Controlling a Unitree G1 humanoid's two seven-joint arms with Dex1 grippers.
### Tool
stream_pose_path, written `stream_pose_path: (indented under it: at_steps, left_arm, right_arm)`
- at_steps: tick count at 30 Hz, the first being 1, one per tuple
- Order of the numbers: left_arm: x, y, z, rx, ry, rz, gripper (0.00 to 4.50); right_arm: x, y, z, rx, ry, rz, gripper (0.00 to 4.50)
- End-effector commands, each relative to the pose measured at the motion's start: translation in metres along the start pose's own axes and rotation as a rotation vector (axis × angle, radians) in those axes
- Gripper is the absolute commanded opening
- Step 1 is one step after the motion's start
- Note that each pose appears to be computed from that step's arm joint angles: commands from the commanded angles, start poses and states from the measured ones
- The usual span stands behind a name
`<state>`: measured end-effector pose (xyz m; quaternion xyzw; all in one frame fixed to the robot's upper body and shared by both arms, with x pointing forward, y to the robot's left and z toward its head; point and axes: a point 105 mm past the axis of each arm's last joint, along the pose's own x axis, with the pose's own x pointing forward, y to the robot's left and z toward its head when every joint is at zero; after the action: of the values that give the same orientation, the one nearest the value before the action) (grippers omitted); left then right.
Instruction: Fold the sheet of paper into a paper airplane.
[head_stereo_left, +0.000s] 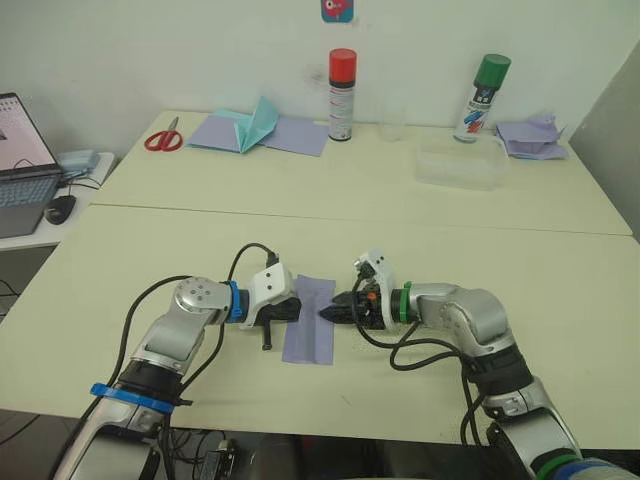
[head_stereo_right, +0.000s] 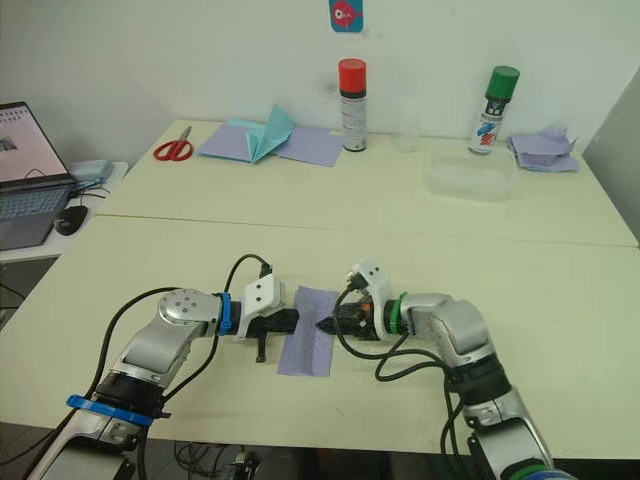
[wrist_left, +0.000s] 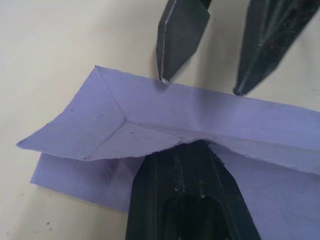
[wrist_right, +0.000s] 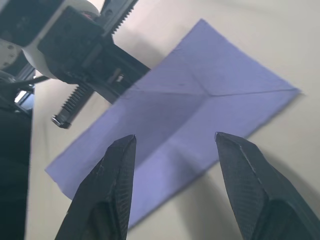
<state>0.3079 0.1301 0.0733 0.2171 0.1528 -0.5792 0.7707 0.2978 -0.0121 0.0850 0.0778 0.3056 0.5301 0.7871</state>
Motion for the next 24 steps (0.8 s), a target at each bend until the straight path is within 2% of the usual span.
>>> stream_pose_path:
  at_steps: [1,5,14,22,24]
  left_arm:
    - [0.001,-0.003,0.020,-0.003,-0.072,-0.018,0.00]
    - [0.003,-0.005,0.030,0.011,-0.093,-0.027,0.00]
    - [0.013,-0.008,0.029,0.006,-0.098,-0.039,0.00]
    - [0.007,-0.004,0.027,0.020,-0.081,-0.033,0.00]
    - [0.003,-0.003,0.027,0.015,-0.077,-0.033,0.00]
  right_arm:
    - [-0.006,0.009,0.014,0.045,-0.030,0.028,2.58]
    - [-0.007,0.015,0.017,0.144,-0.031,0.054,2.58]
    - [-0.009,0.020,0.027,0.310,-0.056,0.086,2.58]
    - [-0.016,0.017,0.029,0.308,-0.047,0.061,2.58]
    - [-0.022,0.020,0.031,0.243,-0.034,0.051,2.58]
